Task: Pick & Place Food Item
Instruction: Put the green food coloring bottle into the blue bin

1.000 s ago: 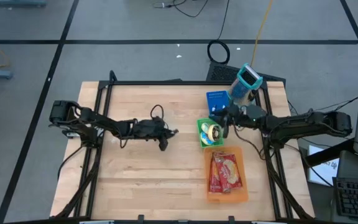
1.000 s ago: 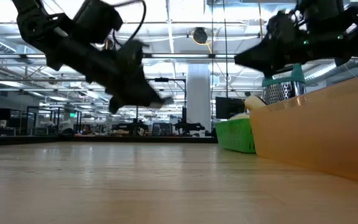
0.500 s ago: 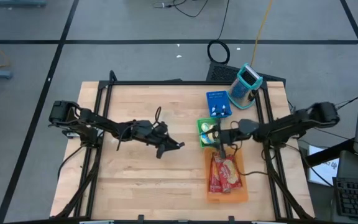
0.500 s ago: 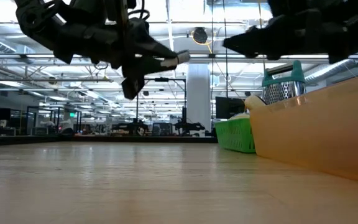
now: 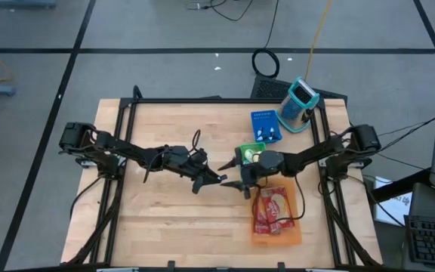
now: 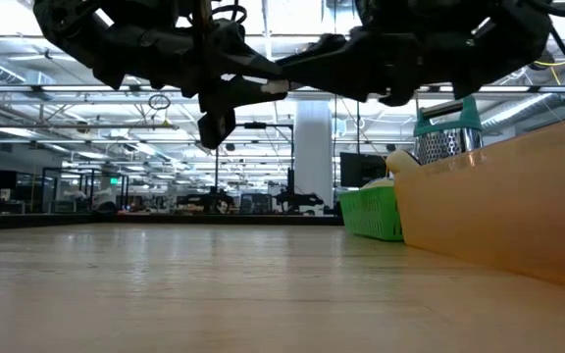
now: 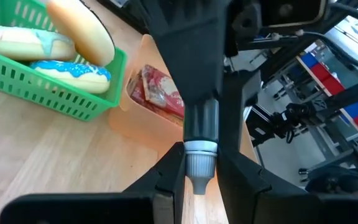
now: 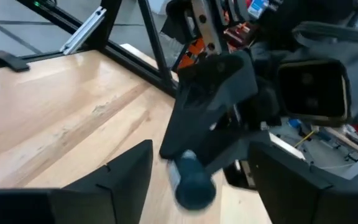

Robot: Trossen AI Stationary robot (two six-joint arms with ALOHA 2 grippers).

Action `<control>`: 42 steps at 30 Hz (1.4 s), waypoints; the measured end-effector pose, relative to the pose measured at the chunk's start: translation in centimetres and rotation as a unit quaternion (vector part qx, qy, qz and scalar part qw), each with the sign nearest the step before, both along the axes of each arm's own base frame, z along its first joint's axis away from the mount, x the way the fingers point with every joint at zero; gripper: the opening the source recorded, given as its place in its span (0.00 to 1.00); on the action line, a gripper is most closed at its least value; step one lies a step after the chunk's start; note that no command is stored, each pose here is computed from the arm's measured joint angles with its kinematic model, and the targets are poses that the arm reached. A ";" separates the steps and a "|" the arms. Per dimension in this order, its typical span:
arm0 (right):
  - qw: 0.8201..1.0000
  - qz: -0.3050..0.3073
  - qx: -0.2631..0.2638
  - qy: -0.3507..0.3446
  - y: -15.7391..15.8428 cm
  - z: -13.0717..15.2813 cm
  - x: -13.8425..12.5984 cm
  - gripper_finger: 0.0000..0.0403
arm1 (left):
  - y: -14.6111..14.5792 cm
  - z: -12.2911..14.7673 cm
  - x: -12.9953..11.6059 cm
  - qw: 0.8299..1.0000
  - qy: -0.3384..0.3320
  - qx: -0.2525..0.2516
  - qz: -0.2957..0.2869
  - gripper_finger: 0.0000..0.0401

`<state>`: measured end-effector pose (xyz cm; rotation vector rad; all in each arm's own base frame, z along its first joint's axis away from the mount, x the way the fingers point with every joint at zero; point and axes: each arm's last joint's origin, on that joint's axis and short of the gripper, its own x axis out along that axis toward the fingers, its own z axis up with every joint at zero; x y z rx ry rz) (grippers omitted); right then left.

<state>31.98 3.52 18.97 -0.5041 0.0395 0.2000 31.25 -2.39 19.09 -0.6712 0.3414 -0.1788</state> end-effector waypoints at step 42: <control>0.996 -0.026 0.075 0.036 -0.3 -0.4 0.5 0.18 | 3.0 1.7 -1.1 0.999 -0.017 0.048 -0.003 0.46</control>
